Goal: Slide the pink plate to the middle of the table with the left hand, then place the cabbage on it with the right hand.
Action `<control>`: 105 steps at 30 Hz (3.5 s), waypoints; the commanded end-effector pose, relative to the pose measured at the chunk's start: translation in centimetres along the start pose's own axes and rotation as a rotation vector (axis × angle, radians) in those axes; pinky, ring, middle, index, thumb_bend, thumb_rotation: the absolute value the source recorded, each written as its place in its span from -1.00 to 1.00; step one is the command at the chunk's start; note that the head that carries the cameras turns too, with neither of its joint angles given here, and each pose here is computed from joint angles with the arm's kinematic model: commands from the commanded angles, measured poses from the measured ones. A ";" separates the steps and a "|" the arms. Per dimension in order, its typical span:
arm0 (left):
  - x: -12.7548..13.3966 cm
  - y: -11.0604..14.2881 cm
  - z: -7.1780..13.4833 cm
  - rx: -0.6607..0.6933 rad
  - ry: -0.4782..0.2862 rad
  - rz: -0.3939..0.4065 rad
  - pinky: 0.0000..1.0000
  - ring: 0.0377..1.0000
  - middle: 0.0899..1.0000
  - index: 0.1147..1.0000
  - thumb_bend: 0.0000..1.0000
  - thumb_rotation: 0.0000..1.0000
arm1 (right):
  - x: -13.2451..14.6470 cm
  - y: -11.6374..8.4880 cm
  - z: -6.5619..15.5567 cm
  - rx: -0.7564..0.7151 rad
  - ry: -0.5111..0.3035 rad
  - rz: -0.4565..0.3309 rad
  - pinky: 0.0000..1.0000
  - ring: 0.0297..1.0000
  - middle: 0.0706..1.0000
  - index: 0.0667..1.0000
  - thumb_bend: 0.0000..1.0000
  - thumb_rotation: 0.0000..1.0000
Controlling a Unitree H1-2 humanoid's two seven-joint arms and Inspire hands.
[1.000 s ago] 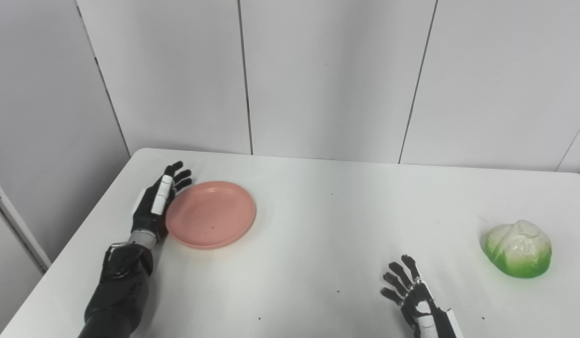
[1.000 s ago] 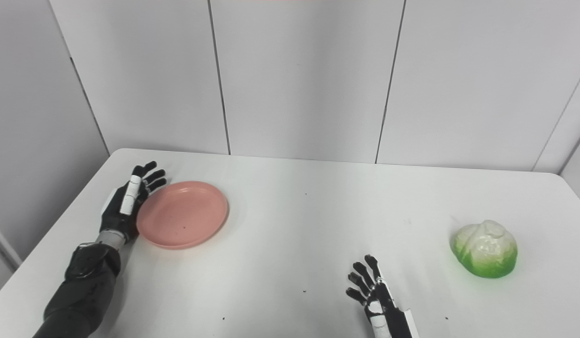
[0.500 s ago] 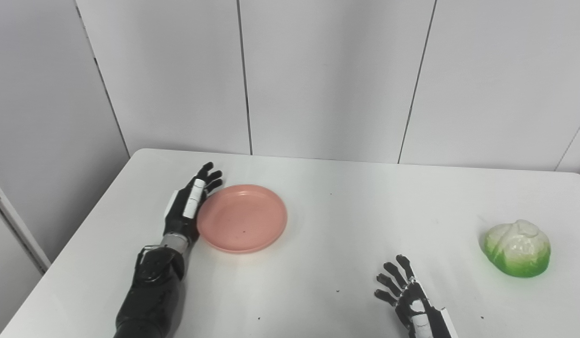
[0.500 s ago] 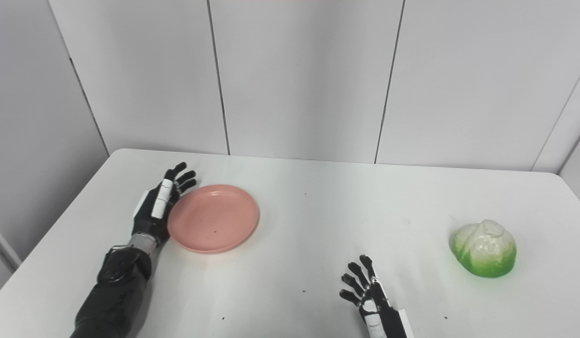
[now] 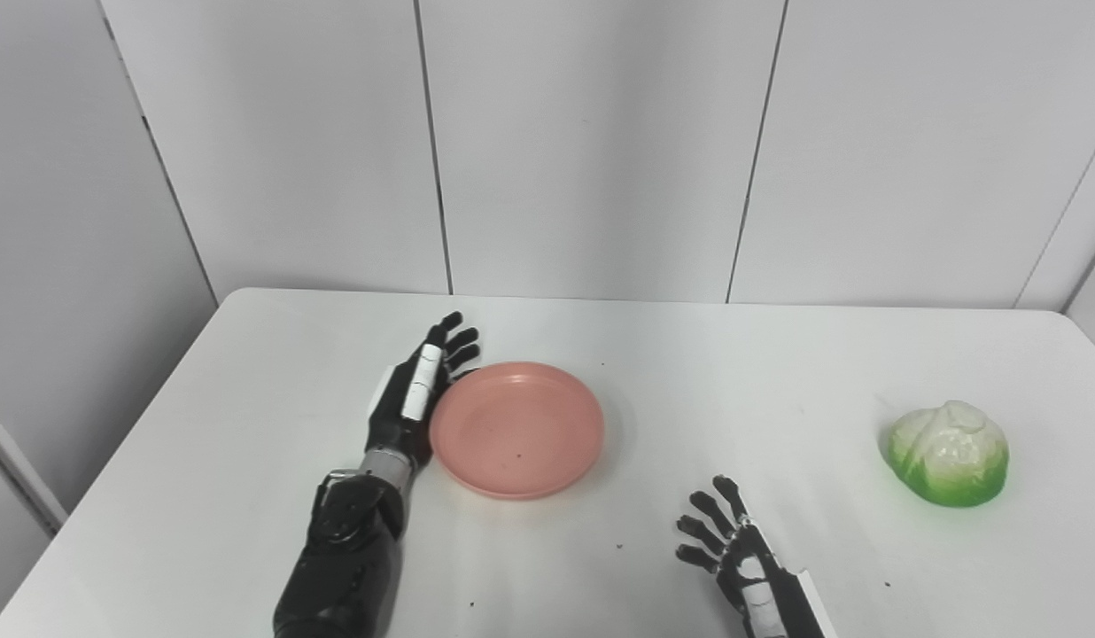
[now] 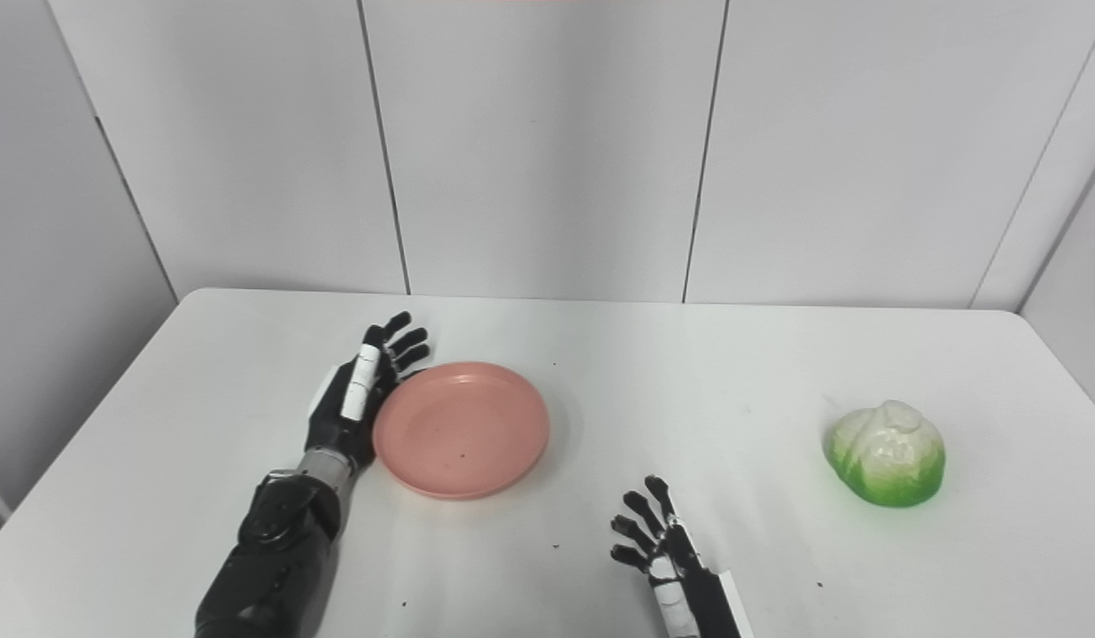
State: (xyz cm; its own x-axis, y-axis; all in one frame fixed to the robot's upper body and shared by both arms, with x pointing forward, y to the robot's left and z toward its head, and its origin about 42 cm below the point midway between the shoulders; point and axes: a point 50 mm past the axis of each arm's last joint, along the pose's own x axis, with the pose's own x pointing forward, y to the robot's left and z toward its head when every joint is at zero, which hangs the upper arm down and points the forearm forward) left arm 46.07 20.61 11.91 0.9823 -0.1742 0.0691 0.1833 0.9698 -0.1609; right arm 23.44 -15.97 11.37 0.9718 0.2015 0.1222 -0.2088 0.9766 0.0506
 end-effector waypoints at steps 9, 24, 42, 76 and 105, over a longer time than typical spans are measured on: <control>-0.9 -3.8 -2.4 -0.064 0.062 -0.025 0.71 0.81 0.73 0.72 0.90 0.71 | -1.8 2.6 -0.9 0.031 0.072 -0.002 0.58 0.69 0.80 0.93 0.74 1.00; -0.8 -5.7 -3.2 -0.086 0.078 -0.049 0.78 0.84 0.78 0.80 0.83 0.74 | -0.3 5.9 -1.2 0.006 0.056 0.015 0.58 0.69 0.81 0.96 0.58 1.00; -0.7 -5.5 -3.9 -0.099 0.087 -0.049 0.78 0.85 0.80 0.78 0.80 0.72 | -0.3 5.9 -1.3 -0.016 0.020 -0.010 0.56 0.66 0.81 0.98 0.53 1.00; 1.3 -6.4 -2.2 -0.099 0.052 -0.038 0.64 0.78 0.78 0.74 0.82 0.76 | 1.4 -8.9 15.7 -0.915 -0.074 0.138 0.92 1.00 1.00 1.00 1.00 0.30; 1.2 -6.2 -2.7 -0.111 0.064 -0.030 0.64 0.75 0.78 0.71 0.84 0.72 | 12.9 -14.3 24.5 -1.579 0.255 0.465 0.66 0.93 0.97 0.85 1.00 -0.59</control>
State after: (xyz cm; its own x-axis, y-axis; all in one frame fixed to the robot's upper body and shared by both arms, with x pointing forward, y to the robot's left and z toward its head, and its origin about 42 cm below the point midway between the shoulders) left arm 46.66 13.77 11.58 0.9747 -0.2168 0.0543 0.2235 0.9401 -0.2574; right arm 35.76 -28.96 33.78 0.8647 0.3324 -0.3765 -0.3854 -0.0417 -0.9218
